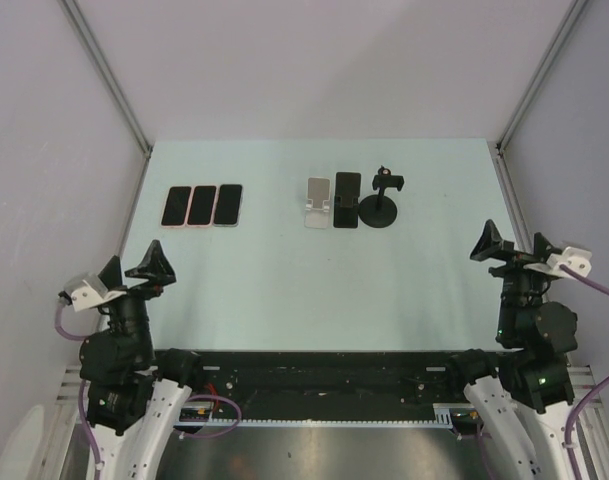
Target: Remove the phone from the phone stand
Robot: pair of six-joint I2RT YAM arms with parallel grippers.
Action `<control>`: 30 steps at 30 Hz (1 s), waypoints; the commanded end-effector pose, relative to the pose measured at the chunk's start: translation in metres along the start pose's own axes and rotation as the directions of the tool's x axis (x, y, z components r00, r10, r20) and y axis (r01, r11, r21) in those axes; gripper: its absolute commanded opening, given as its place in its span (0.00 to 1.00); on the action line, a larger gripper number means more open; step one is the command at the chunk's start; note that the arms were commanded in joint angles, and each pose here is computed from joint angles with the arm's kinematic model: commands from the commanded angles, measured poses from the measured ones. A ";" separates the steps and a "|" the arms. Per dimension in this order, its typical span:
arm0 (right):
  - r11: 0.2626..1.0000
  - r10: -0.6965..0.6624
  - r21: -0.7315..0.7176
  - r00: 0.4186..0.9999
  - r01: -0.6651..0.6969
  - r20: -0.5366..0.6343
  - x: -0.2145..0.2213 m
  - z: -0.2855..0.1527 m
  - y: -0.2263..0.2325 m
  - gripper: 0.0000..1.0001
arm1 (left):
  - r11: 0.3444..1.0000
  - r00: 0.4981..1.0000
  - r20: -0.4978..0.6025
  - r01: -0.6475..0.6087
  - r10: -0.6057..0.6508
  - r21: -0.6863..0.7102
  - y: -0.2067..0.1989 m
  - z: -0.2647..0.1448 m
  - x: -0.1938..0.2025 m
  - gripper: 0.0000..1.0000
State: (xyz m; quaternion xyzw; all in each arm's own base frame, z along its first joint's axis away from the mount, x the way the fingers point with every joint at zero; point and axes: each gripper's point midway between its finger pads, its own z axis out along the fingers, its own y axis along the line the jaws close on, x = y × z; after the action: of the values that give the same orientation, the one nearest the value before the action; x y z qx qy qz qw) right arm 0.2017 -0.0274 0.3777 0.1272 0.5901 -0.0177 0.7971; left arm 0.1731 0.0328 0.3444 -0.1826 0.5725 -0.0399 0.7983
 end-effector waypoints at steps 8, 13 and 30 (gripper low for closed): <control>0.991 0.041 0.125 0.992 -0.056 0.116 0.025 -0.022 -0.036 1.00 | 0.996 0.995 0.062 0.075 -0.072 -0.041 0.014 -0.007 0.006 1.00; 0.991 0.046 0.120 0.993 -0.059 0.105 0.029 -0.022 -0.034 1.00 | 0.997 1.000 -0.017 -0.005 0.003 -0.076 0.014 0.007 0.025 1.00; 0.994 0.067 0.080 0.994 -0.075 0.090 0.033 -0.021 -0.025 0.99 | 0.994 0.996 -0.069 -0.066 0.060 -0.085 0.013 0.016 0.036 1.00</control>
State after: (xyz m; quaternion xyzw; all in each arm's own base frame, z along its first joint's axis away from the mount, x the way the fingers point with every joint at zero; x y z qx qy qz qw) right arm 0.1913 -0.0404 0.3269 0.1693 0.5675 -0.0270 0.8053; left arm 0.1955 0.0371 0.3054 -0.1996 0.6075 -0.0070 0.7688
